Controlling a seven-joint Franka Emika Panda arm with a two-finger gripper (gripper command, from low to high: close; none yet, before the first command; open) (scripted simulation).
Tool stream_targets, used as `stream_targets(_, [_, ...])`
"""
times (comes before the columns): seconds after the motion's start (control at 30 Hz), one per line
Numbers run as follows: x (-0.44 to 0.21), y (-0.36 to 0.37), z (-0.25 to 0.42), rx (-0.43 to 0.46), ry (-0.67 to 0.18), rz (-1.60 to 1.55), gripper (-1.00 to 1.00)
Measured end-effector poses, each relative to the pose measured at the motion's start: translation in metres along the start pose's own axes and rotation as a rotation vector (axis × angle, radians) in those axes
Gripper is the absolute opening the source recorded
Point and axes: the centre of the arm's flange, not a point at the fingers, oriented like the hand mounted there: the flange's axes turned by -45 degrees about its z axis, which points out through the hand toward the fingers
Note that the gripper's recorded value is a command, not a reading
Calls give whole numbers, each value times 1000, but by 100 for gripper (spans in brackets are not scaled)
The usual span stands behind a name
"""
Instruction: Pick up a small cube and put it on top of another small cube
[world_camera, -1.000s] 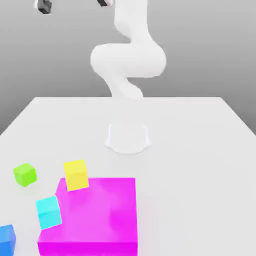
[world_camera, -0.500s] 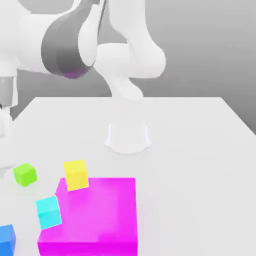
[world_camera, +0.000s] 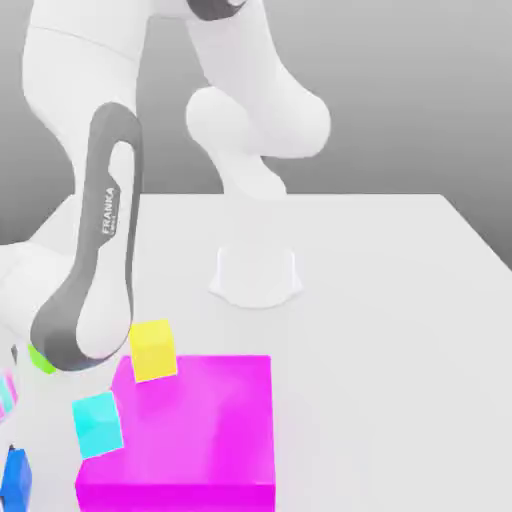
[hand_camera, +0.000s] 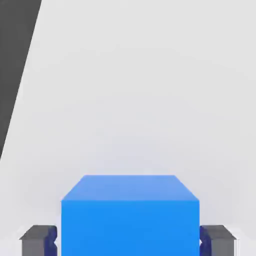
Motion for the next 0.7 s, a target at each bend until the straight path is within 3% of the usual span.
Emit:
stream_targets(0.1, [0,0,1,0,0,1,-100])
stream_targets(0.27, [-5,2,-61,0,-1,-9,-100])
stream_targets(0.7, [-107,46,-162,5,-5,-201,-100])
